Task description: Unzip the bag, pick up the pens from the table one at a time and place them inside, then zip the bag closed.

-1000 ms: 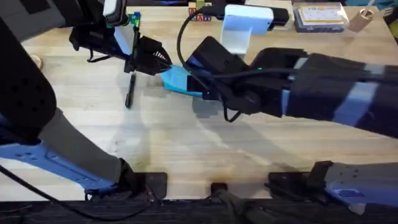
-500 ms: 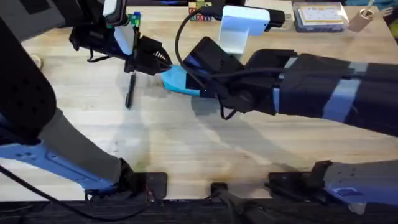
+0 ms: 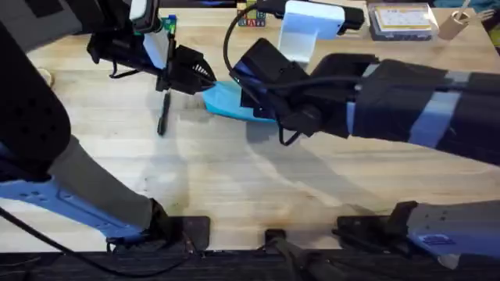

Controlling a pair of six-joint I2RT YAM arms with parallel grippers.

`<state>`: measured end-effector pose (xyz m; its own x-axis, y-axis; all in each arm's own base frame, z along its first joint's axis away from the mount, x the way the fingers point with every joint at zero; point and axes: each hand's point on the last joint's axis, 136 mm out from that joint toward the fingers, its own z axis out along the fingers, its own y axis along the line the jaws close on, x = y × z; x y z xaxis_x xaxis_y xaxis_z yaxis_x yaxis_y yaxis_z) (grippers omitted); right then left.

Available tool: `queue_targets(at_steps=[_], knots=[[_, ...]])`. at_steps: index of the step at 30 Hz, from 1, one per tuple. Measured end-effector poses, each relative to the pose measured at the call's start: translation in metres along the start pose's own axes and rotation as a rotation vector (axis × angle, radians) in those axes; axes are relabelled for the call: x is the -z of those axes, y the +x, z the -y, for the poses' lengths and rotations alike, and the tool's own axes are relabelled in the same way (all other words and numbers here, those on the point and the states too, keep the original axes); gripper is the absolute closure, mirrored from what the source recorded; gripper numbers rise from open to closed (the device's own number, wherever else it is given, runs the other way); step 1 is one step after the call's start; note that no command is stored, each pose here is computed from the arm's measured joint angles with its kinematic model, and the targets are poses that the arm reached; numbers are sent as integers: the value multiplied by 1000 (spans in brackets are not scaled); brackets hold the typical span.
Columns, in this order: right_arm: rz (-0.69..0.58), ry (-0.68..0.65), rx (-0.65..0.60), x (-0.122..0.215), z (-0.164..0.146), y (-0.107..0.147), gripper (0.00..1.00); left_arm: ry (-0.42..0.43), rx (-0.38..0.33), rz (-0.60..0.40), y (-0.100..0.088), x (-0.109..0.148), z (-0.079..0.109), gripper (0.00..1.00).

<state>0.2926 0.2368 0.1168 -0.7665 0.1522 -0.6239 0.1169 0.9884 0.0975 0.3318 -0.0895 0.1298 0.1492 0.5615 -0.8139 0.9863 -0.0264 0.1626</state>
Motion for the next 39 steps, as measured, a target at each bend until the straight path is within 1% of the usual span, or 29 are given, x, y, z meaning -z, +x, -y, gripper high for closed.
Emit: queue_targets(at_steps=[4, 8, 11, 16, 25, 27, 30, 32, 34, 39], knots=[[-22, 27, 25, 12, 2, -5, 253, 0, 0, 0, 0, 0, 0, 959], [-6, -5, 19, 25, -11, -17, 257, 0, 0, 0, 0, 0, 0, 959], [-4, -15, 8, 28, -15, -18, 280, 0, 0, 0, 0, 0, 0, 959], [-32, -6, -14, 22, -16, -10, 302, 0, 0, 0, 0, 0, 0, 959], [-84, 61, -15, -4, -14, 11, 314, 0, 0, 0, 0, 0, 0, 959], [-83, 61, -17, -4, -14, 11, 353, 0, 0, 0, 0, 0, 0, 959], [-80, 64, -19, -4, -13, 11, 457, 0, 0, 0, 0, 0, 0, 959], [-79, 64, -22, -4, -13, 11, 503, 0, 0, 0, 0, 0, 0, 959], [-79, 64, -25, -4, -13, 11, 519, 0, 0, 0, 0, 0, 0, 959], [-81, 82, -31, -10, -9, 10, 521, 1, 1, 0, 0, 0, 0, 959]])
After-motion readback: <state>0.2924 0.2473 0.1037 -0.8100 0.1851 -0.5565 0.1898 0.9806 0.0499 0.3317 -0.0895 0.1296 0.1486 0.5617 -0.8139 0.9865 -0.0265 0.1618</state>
